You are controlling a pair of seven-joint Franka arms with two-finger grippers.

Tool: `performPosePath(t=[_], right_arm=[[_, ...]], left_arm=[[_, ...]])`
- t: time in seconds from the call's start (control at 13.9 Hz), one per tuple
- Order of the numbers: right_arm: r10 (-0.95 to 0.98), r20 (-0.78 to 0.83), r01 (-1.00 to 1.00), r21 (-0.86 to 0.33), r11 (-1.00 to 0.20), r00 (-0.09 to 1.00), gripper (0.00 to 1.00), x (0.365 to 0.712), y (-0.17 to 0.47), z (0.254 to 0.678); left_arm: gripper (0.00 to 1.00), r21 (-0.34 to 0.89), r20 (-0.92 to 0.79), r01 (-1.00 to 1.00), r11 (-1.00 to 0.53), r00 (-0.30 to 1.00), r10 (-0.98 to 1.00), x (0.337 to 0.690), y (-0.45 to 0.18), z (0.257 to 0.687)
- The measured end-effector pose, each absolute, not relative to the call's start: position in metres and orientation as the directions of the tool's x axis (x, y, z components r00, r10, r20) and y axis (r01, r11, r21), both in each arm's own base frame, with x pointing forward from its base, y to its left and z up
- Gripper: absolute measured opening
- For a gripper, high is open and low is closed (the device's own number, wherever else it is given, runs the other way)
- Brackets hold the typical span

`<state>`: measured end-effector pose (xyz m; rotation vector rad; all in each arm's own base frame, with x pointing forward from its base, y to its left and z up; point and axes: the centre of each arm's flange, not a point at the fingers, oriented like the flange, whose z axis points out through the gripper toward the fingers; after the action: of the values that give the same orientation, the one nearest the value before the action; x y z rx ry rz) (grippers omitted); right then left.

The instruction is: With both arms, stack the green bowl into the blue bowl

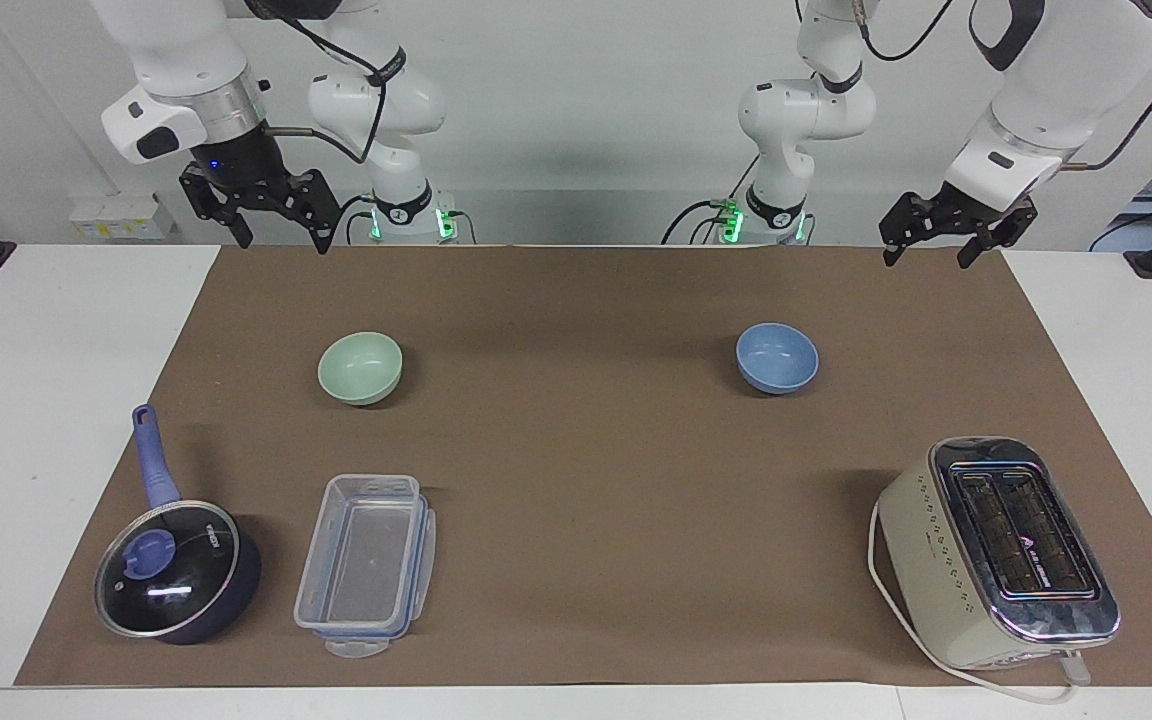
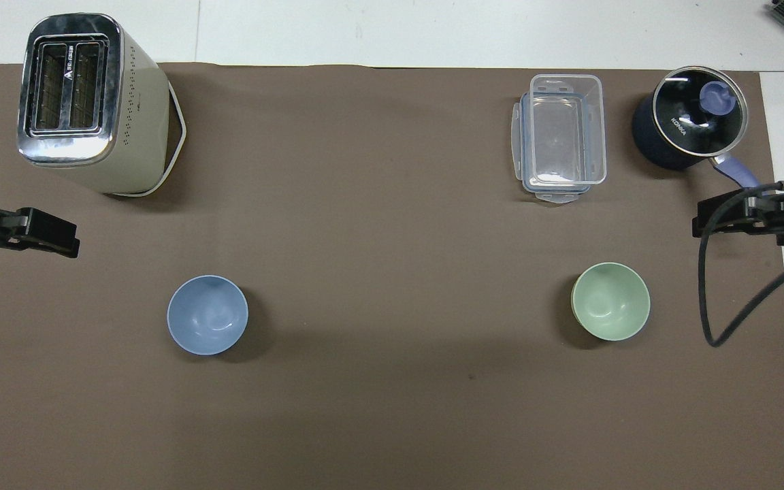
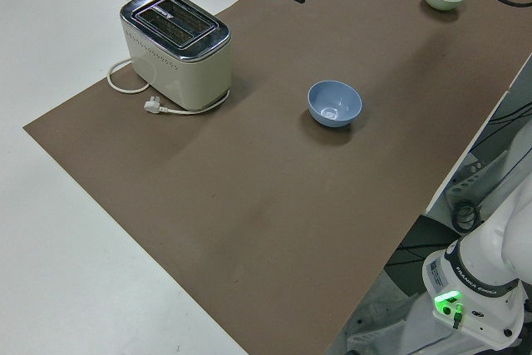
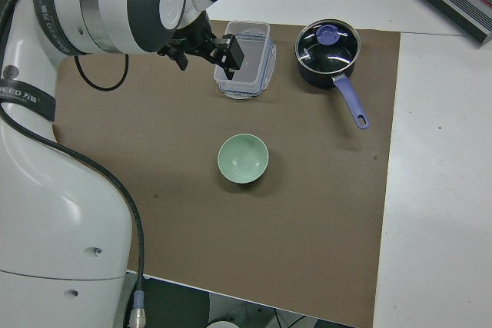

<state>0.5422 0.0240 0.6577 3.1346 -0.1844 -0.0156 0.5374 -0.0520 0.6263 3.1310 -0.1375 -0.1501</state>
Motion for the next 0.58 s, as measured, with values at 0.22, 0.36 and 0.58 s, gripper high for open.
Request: performPosePath(t=[0.22, 0.36, 0.58], right_arm=[[-0.117, -0.010, -0.117, 0.002, -0.993, 0.993, 1.00, 0.542, 0.024, 0.658], [-0.118, -0.010, -0.118, 0.002, -0.993, 0.993, 1.00, 0.542, 0.024, 0.658], [-0.121, -0.011, -0.121, 0.002, -0.993, 0.993, 1.00, 0.542, 0.022, 0.658]], left_arm=[[1.00, 0.008, -0.099, -0.076, -0.997, 0.992, -0.077, 0.540, -0.046, 0.613], [1.00, 0.008, -0.099, -0.072, -0.997, 0.992, -0.072, 0.541, -0.043, 0.597], [1.00, 0.010, -0.088, -0.074, -0.997, 0.993, -0.075, 0.544, -0.043, 0.565]])
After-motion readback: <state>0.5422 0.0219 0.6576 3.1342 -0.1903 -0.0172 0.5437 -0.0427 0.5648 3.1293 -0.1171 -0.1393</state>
